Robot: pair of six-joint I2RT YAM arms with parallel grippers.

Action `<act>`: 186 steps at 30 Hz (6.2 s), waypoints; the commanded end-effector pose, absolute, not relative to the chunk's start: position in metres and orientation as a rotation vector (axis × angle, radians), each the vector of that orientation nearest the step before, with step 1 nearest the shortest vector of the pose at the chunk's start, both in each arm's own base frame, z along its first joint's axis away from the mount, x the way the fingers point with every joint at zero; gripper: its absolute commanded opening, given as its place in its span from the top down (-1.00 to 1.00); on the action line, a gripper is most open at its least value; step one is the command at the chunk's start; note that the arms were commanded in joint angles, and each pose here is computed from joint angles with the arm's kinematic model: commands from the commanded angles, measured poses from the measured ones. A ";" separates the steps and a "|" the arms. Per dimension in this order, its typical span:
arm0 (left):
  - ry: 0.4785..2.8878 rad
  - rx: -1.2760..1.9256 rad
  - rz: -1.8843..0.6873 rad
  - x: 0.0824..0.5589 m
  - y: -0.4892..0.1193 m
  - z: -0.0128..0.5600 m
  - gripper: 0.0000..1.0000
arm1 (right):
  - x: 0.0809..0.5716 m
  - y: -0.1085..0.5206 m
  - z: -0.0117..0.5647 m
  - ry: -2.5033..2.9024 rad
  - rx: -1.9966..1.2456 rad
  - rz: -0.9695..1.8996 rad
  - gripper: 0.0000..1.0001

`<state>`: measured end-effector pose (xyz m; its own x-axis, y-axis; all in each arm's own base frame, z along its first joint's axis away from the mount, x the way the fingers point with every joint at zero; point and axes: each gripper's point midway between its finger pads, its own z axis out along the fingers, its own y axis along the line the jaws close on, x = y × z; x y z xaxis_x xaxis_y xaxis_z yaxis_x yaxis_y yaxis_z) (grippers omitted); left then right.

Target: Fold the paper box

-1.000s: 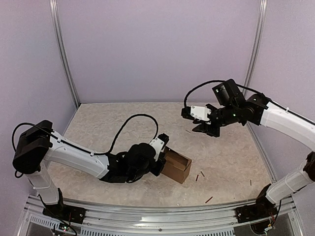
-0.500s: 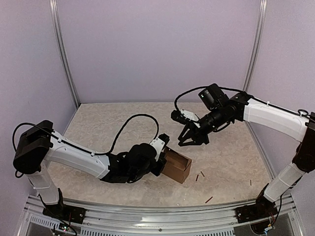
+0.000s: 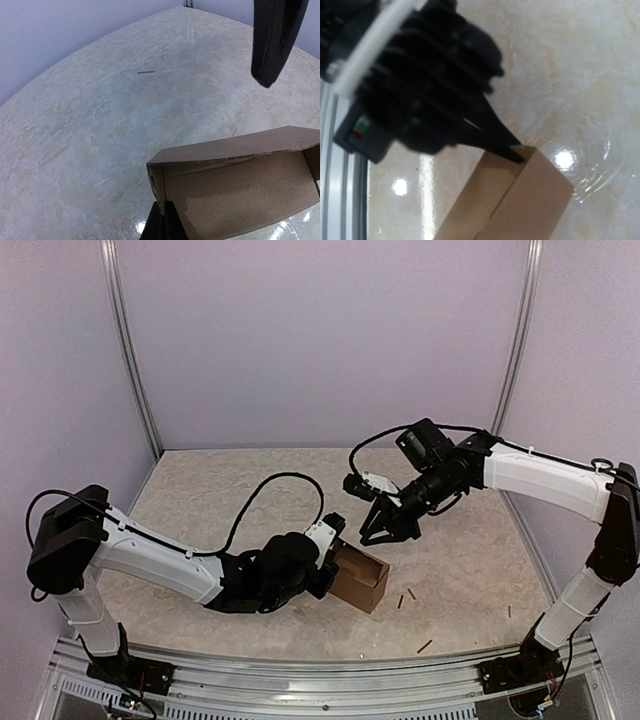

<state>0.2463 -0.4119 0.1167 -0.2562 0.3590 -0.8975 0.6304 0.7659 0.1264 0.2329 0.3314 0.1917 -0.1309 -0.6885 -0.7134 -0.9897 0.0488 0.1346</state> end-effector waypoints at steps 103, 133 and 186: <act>2.118 0.993 -1.210 0.234 -0.410 0.077 0.80 | 0.203 0.310 0.154 1.810 -1.837 0.635 0.58; 2.148 0.971 -1.187 0.233 -0.406 0.074 0.79 | 0.209 0.273 0.118 1.826 -1.874 0.484 0.76; 2.089 0.203 -0.376 0.377 -0.201 0.216 -0.97 | 0.378 0.118 0.274 1.770 -0.503 0.031 -0.99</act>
